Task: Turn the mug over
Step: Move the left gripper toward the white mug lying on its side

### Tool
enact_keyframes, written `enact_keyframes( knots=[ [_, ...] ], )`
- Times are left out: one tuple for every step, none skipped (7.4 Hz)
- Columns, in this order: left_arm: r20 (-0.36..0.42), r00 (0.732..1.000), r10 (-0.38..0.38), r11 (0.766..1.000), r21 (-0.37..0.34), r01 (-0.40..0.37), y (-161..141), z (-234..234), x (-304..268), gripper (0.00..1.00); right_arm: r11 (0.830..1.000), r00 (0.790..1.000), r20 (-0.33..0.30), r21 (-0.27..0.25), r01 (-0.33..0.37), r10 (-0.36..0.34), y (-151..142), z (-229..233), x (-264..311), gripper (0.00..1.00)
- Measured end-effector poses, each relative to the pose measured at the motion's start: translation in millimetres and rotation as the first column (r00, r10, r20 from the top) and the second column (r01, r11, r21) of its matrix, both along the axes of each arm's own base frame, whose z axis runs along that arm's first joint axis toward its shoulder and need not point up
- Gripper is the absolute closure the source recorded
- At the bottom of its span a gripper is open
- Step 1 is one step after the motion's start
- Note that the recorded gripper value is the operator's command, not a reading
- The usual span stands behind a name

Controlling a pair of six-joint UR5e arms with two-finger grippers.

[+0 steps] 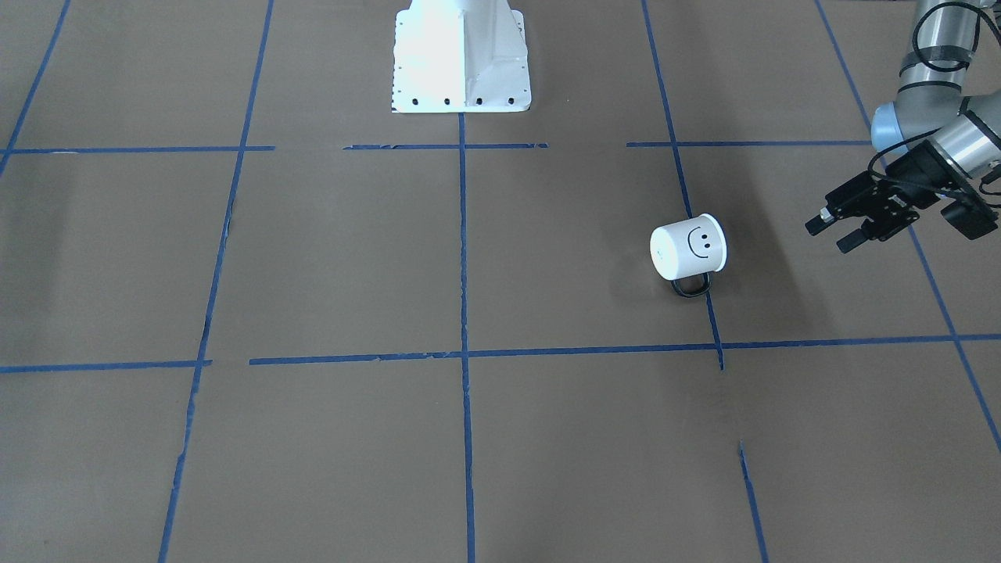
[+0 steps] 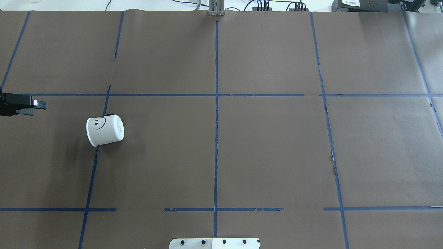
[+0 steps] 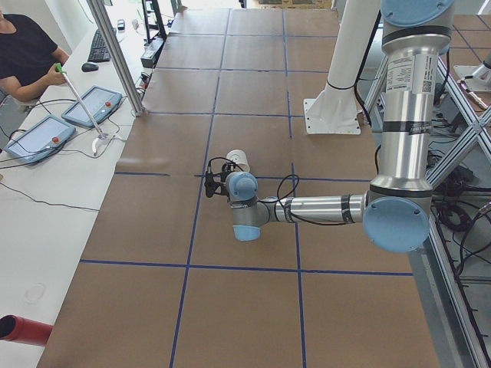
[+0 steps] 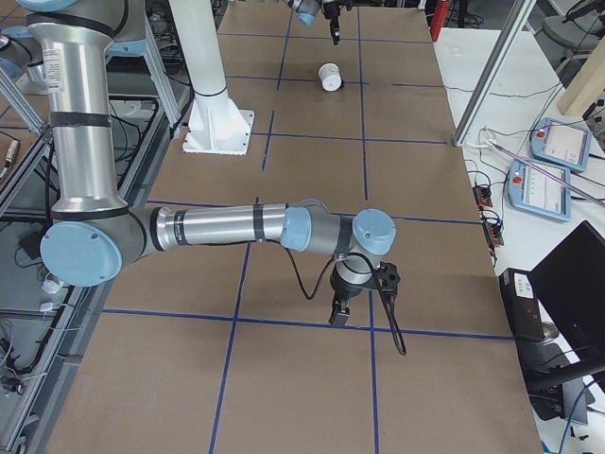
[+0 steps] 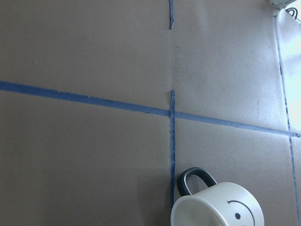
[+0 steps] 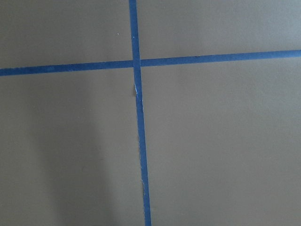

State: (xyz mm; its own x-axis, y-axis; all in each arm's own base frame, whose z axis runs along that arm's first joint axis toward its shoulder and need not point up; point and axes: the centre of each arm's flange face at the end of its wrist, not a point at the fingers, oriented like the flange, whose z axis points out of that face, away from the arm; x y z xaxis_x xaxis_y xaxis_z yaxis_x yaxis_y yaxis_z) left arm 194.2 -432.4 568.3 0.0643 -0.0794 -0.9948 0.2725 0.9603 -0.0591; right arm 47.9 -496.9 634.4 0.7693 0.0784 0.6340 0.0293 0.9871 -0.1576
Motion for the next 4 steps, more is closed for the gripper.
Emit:
enact_keyframes(
  knots=[
    [-0.056, 0.998, -0.027, 0.999, -0.048, 0.024, 9.7, -3.1, 16.8, 0.0, 1.0, 1.0, 0.0, 0.0, 0.0, 0.0, 0.0, 0.0, 0.0, 0.0],
    [-0.113, 0.991, -0.067, 0.994, -0.091, 0.057, 19.9, -7.3, 38.9, 0.0, 1.0, 1.0, 0.0, 0.0, 0.0, 0.0, 0.0, 0.0, 0.0, 0.0],
    [-0.153, 0.983, -0.105, 0.989, -0.117, 0.087, 28.4, -10.5, 58.0, 0.0, 1.0, 1.0, 0.0, 0.0, 0.0, 0.0, 0.0, 0.0, 0.0, 0.0],
    [-0.178, 0.975, -0.132, 0.986, -0.128, 0.11, 33.6, -12.5, 68.5, 0.0, 1.0, 1.0, 0.0, 0.0, 0.0, 0.0, -0.1, -0.1, 0.0, 0.0]
  ],
)
